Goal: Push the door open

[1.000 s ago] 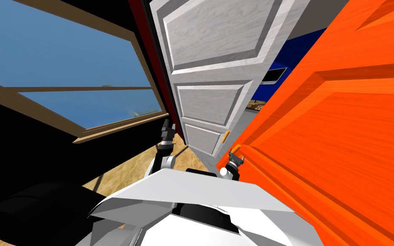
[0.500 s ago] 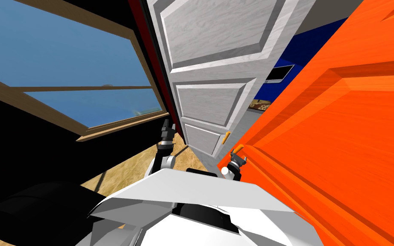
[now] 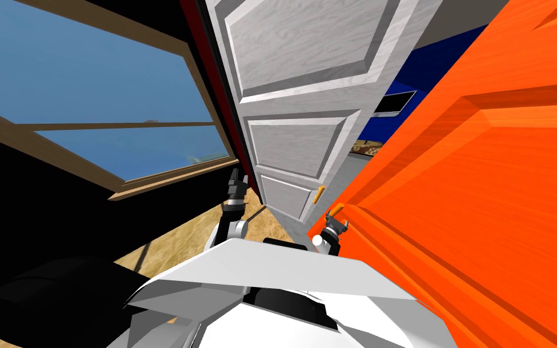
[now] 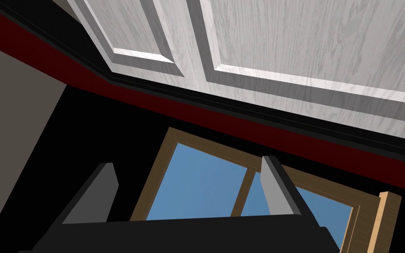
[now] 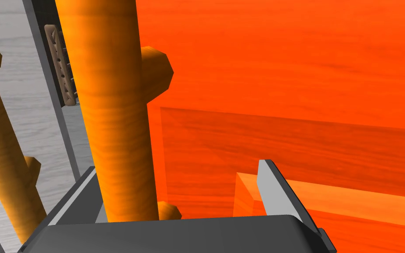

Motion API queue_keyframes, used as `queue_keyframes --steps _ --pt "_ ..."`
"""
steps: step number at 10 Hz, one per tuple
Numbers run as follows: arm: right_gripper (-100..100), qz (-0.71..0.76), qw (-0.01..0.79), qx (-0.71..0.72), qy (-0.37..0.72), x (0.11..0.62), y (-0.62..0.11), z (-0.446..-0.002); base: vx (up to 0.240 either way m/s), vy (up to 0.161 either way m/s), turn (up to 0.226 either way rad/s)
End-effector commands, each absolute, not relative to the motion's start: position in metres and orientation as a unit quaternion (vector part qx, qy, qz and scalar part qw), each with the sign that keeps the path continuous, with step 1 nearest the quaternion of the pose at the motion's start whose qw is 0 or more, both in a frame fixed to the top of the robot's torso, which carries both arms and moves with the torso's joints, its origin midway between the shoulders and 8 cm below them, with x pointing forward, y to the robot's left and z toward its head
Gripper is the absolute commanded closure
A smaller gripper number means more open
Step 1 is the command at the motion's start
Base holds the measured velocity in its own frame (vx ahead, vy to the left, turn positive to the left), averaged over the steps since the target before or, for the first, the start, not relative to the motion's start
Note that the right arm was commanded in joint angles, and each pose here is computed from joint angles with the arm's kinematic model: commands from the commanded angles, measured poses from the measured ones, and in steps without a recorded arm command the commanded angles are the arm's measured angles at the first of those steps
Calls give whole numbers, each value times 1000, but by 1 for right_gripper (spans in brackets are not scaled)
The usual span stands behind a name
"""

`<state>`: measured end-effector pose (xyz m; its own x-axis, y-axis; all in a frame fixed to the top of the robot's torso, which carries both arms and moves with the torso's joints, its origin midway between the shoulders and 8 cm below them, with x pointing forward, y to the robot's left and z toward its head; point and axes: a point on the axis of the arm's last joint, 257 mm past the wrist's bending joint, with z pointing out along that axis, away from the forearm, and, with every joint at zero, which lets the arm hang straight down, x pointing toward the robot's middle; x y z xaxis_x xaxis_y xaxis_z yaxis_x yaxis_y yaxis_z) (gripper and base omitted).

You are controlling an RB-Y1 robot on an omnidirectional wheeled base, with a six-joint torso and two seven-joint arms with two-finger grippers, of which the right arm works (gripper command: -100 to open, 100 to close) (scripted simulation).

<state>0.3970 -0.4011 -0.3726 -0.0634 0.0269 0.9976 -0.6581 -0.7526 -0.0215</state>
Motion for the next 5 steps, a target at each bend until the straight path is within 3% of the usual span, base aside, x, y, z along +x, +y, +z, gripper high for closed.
queue_keyframes --steps 1,3,5 --pt "100 679 278 634 -244 376 -429 -373 -6 -4 4" --pt "100 679 278 634 -244 376 -429 -373 0 13 -1" --pt "100 682 273 627 -260 387 -424 -369 43 -36 134"
